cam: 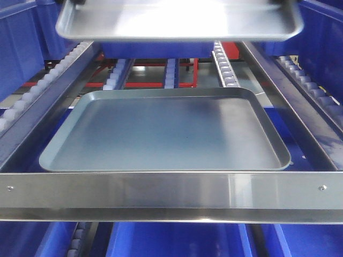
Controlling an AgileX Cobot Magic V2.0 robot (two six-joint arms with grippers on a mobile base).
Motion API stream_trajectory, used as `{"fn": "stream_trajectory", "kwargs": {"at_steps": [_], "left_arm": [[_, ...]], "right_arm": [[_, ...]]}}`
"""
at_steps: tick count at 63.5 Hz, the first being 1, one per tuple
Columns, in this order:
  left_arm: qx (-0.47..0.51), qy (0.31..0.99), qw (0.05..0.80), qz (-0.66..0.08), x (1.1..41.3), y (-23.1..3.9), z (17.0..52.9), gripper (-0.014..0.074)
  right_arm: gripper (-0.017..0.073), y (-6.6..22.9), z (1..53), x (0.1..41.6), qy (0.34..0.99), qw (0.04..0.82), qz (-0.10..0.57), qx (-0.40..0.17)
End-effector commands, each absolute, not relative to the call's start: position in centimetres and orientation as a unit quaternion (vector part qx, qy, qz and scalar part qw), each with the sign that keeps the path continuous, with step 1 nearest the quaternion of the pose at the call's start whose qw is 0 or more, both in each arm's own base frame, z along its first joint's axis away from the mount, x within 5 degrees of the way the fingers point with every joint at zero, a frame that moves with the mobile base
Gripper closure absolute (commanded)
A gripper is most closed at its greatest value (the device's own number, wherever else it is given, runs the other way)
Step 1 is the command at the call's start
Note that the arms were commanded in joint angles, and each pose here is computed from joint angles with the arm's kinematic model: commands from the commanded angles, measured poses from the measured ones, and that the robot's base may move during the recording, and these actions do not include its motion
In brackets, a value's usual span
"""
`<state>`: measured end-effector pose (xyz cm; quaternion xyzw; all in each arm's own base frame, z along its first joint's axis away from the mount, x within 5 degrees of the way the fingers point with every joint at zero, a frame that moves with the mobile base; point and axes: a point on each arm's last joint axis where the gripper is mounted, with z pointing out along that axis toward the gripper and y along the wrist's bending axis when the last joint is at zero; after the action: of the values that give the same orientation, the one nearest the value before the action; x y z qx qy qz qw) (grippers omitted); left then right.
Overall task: Grab silver tray and stack on right shelf
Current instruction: 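Carry the silver tray over the grey-green tray on the shelf, then lower the silver tray onto the grey-green tray and open both grippers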
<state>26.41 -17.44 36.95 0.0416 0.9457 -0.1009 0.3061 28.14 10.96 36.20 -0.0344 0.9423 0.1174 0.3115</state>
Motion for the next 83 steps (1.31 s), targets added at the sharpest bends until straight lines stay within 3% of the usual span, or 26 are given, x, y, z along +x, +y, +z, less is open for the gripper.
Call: {"fn": "stream_trajectory", "kwargs": {"at_steps": [1, 27, 50, 56, 68, 72, 83], "left_arm": [[0.040, 0.940, 0.335, -0.055, 28.1, -15.8, 37.4, 0.0687], [0.043, 0.966, 0.253, 0.014, 34.4, -16.0, 28.7, 0.0687], [0.083, 0.964, 0.251, -0.009, 35.7, -17.4, 26.3, 0.0671], [0.085, 0.964, 0.252, -0.011, 35.9, -17.5, 26.1, 0.0546], [0.086, 0.961, 0.261, -0.016, 36.0, -17.6, 26.1, 0.0222], [0.086, 0.962, 0.260, -0.015, 36.0, -17.6, 26.1, 0.0183], [0.081, 0.963, 0.256, -0.011, 35.9, -17.4, 27.1, 0.0182]], "right_arm": [[0.0503, 10.3, 36.7, 29.4, 0.936, 0.341, 0.076, -0.050], [0.0503, 12.4, 29.3, 35.0, 0.951, 0.298, 0.062, -0.058], [0.0480, 12.6, 27.7, 36.0, 0.953, 0.290, 0.053, -0.063], [0.0364, 12.7, 27.7, 36.1, 0.953, 0.292, 0.054, -0.063], [0.0029, 12.6, 27.7, 36.1, 0.952, 0.293, 0.051, -0.065], [-0.0036, 12.6, 27.8, 36.1, 0.952, 0.295, 0.050, -0.066], [-0.0033, 12.5, 28.7, 35.8, 0.949, 0.303, 0.052, -0.065]]}}
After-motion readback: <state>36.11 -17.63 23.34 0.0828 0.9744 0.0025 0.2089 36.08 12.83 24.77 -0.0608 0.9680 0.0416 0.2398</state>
